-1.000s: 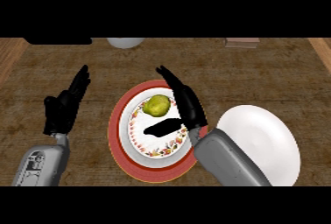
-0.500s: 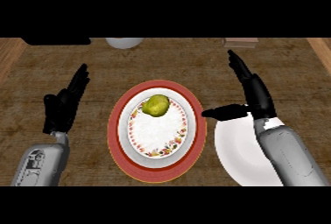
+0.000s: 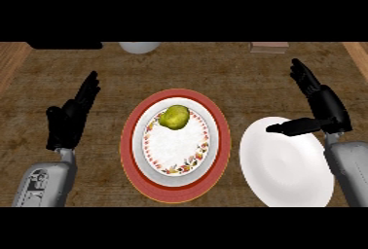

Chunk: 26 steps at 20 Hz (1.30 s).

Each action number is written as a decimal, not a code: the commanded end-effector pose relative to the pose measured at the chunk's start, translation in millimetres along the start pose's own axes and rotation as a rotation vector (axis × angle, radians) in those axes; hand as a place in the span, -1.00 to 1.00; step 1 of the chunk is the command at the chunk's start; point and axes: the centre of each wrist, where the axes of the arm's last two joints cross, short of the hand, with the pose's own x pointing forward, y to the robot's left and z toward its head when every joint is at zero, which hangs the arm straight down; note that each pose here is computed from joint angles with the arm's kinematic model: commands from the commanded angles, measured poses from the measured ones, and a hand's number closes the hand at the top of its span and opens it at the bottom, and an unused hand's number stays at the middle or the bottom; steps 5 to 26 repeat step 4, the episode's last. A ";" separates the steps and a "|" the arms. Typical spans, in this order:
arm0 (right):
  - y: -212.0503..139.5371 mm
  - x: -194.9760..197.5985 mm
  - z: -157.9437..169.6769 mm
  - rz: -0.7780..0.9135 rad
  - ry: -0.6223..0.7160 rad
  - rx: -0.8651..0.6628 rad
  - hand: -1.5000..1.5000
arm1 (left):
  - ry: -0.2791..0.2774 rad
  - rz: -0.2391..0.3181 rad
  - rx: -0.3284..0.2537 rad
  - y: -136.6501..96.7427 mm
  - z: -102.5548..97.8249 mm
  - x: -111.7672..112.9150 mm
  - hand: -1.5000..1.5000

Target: Pick the pear from the plate and place it in the plate

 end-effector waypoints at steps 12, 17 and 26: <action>-29.7 -23.1 -18.4 -0.023 0.020 -0.011 -1.00 | -0.013 0.007 -0.001 -19.8 -7.3 4.3 0.00; -29.7 -23.1 -18.4 -0.023 0.020 -0.011 -1.00 | -0.013 0.007 -0.001 -19.8 -7.3 4.3 0.00; -29.7 -23.1 -18.4 -0.023 0.020 -0.011 -1.00 | -0.013 0.007 -0.001 -19.8 -7.3 4.3 0.00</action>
